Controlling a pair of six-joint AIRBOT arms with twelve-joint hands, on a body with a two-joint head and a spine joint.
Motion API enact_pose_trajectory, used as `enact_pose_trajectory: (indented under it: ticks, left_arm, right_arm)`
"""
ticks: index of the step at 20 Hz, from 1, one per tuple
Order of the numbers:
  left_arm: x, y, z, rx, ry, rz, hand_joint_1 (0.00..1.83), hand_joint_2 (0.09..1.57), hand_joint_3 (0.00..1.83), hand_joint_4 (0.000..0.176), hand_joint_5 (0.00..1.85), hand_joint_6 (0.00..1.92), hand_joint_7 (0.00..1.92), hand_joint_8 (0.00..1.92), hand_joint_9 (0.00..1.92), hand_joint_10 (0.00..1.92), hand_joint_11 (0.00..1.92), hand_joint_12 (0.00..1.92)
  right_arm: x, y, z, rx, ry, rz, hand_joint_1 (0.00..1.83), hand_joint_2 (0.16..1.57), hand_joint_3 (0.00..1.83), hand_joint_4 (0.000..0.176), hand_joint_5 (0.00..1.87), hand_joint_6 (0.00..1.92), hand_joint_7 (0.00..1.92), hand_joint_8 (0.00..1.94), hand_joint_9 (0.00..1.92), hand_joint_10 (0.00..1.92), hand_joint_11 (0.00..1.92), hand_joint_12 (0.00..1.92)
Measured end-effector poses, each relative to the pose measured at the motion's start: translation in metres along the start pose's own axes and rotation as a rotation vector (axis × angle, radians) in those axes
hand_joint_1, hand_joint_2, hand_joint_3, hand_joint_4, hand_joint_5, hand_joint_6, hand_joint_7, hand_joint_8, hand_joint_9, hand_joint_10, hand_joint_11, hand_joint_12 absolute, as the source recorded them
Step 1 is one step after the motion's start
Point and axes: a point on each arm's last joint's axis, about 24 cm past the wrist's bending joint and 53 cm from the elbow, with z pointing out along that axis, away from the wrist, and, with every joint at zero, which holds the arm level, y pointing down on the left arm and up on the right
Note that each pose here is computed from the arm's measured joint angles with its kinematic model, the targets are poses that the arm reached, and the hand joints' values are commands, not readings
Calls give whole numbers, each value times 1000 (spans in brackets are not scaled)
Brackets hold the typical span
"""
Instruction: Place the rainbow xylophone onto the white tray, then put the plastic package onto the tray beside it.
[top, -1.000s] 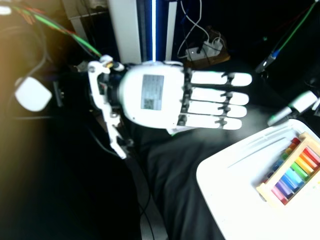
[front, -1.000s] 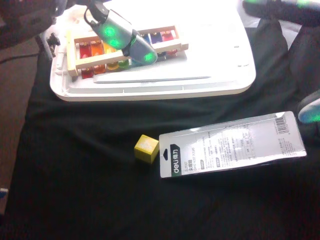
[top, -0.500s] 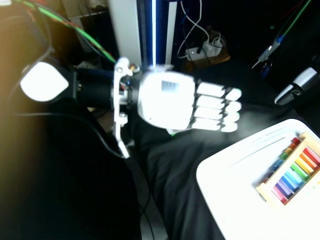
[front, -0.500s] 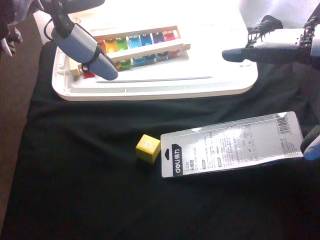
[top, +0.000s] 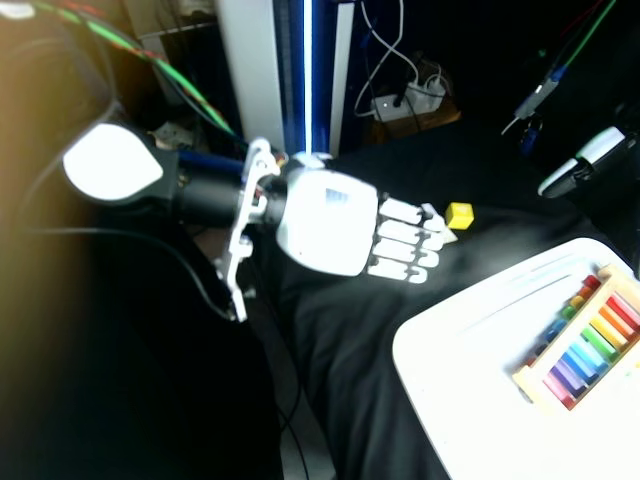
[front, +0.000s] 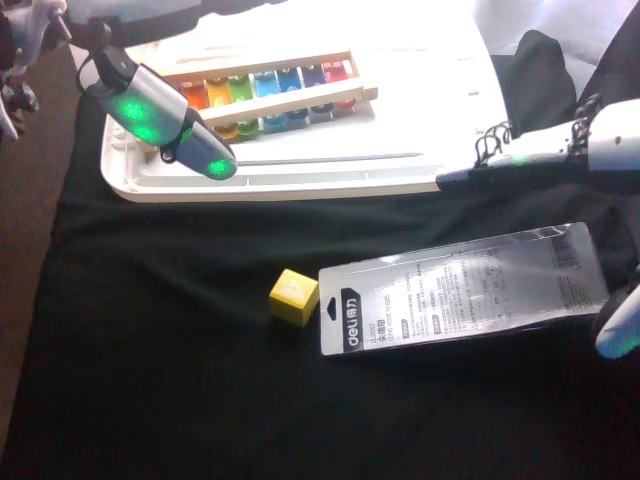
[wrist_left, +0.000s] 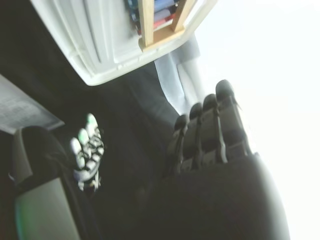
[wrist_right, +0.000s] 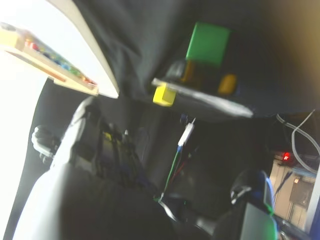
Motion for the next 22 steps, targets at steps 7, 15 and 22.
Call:
enact_pose_trajectory:
  ticks: [7,15,22]
  left_arm:
    - [12,4,-1,-7,25,-5,697,757,9,5,0,0,66,0,92,2,154,77]
    - [23,7,-3,-11,39,-37,685,756,3,49,0,0,13,1,55,5,130,71]
    - [27,8,-5,-12,40,-66,749,756,0,63,0,0,7,2,23,1,76,50]
  right_arm:
    - [10,-6,6,19,36,-13,574,615,0,0,40,3,92,5,135,13,232,130]
    - [16,-6,12,19,55,-23,602,610,0,0,0,0,0,0,0,0,0,1]
    - [16,-9,13,31,54,-28,664,604,0,0,0,0,0,0,0,0,0,0]
